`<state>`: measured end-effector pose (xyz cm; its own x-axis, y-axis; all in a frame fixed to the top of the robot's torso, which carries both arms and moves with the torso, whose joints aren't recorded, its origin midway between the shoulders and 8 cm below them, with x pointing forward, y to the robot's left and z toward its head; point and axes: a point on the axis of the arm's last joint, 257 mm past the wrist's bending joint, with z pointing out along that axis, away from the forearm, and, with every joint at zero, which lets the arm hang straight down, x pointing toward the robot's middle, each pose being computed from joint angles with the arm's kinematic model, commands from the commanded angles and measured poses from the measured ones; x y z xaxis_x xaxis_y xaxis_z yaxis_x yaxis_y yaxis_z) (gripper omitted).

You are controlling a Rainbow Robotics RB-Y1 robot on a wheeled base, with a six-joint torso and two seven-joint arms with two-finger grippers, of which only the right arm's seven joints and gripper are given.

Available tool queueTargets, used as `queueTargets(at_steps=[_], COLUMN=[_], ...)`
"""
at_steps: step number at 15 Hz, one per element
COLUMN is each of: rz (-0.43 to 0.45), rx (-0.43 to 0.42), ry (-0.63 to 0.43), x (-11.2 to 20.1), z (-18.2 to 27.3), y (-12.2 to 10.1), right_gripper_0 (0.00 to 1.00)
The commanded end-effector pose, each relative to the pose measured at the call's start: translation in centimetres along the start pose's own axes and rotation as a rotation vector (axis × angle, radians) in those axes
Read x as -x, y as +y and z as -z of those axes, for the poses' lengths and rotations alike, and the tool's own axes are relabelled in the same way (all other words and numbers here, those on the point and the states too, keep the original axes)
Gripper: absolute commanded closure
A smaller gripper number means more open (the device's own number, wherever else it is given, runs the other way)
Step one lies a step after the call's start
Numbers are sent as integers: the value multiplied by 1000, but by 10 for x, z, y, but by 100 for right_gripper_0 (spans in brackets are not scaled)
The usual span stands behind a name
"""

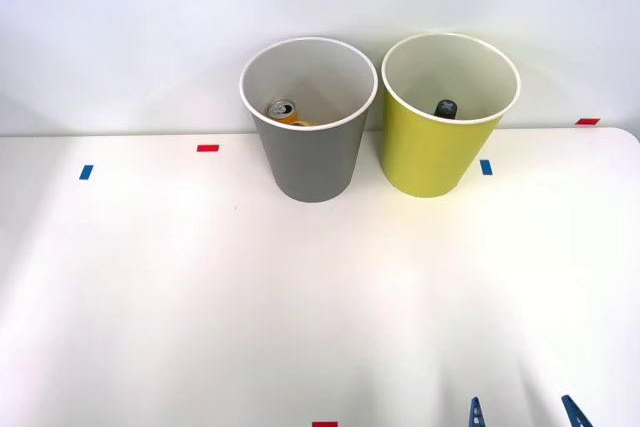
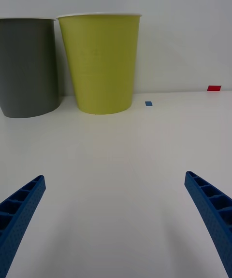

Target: Put cans in the gray bin, plastic bottles in the light green bin

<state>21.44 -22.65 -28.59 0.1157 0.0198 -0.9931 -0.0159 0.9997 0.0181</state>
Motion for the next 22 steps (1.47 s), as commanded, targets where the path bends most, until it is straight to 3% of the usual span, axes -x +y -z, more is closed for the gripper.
queueTargets(at_steps=[1,22], rz=[0,0], rx=[0,0], ry=[0,0], x=[0,0], z=[0,0], y=[0,0], right_gripper_0=[0,0])
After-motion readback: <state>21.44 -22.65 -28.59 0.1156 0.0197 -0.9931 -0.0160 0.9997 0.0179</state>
